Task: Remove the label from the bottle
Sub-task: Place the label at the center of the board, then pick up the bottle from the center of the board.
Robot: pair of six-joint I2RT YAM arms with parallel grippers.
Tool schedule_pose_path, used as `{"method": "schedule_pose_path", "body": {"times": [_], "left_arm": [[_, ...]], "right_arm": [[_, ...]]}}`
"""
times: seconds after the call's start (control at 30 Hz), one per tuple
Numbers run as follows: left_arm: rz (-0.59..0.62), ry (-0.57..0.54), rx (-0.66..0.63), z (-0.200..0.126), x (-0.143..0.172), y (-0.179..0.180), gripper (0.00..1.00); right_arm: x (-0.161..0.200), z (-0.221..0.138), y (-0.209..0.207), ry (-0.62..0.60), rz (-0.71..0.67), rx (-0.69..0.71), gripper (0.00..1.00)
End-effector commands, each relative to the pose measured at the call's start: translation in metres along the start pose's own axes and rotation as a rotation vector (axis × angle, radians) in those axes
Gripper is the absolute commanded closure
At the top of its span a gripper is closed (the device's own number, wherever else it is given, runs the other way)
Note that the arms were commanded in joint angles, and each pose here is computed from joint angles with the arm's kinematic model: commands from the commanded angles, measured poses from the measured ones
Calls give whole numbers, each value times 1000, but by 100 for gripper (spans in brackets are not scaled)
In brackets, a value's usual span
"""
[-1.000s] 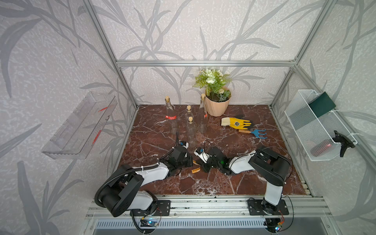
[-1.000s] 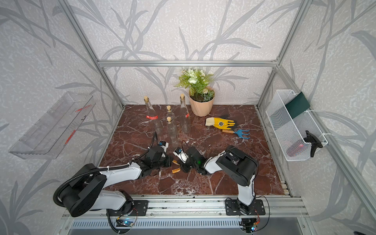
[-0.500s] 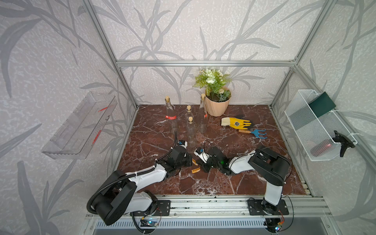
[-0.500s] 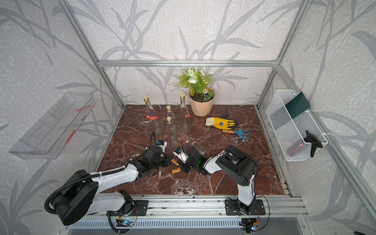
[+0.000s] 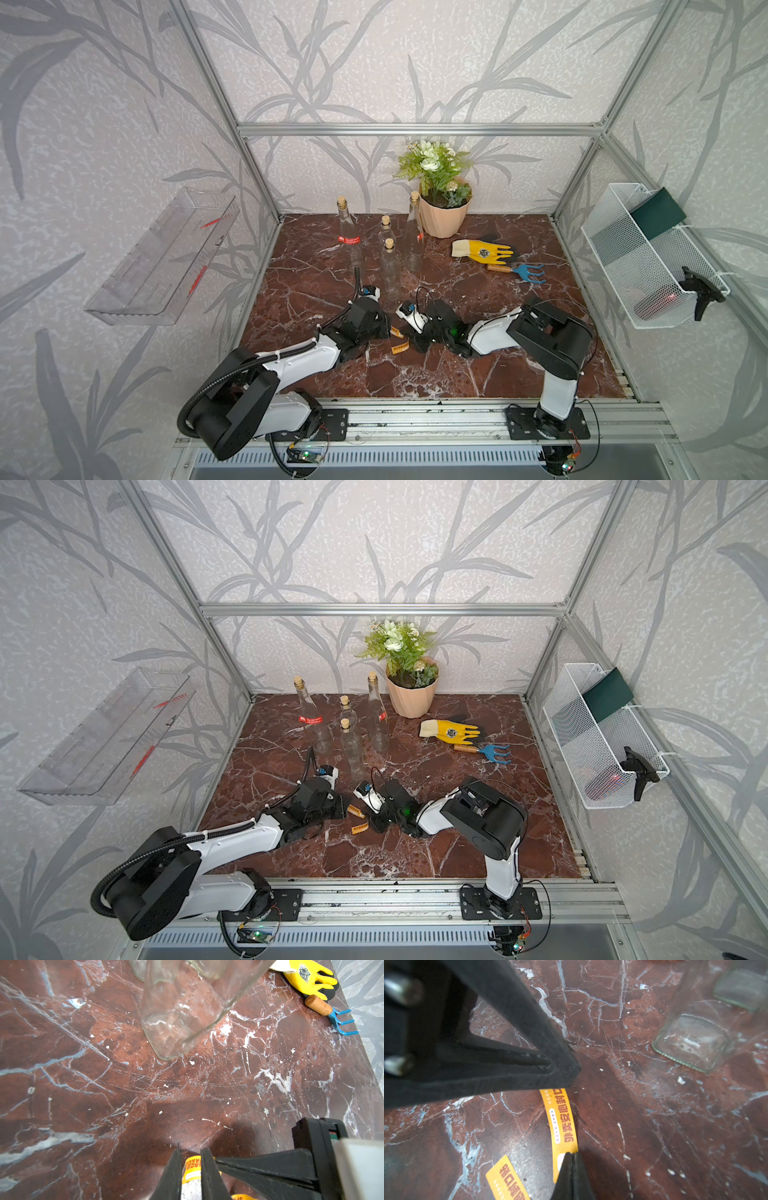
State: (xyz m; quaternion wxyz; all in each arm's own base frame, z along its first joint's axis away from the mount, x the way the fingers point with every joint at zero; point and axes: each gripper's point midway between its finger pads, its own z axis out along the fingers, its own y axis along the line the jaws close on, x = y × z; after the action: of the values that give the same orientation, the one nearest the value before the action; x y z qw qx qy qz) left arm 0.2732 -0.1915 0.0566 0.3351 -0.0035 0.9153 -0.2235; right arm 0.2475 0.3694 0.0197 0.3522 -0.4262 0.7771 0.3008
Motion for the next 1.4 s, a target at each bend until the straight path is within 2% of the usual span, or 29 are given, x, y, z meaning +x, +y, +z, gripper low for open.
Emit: {"method": "schedule_pose_path", "body": {"times": [0.0, 0.27, 0.47, 0.6, 0.97, 1.2, 1.37], "left_arm": [[-6, -13, -60, -3, -3, 10, 79], [11, -57, -110, -13, -16, 15, 75], [25, -95, -132, -22, -28, 16, 72], [42, -132, -122, -33, -39, 11, 70], [170, -192, -25, -77, -74, -23, 67], [235, -240, 40, -98, -102, -47, 61], [247, -277, 59, -108, -129, -56, 59]], "right_arm": [[-2, -1, -1, -1, -3, 0, 100], [-14, -5, 0, -24, -12, 1, 100], [-38, -17, 1, -72, -21, 9, 99], [-65, -41, 0, -124, -33, 29, 93], [-115, -121, -15, -184, -133, 178, 91], [-164, -155, -36, -241, -147, 194, 75], [-197, -163, -55, -288, -154, 195, 71]]}}
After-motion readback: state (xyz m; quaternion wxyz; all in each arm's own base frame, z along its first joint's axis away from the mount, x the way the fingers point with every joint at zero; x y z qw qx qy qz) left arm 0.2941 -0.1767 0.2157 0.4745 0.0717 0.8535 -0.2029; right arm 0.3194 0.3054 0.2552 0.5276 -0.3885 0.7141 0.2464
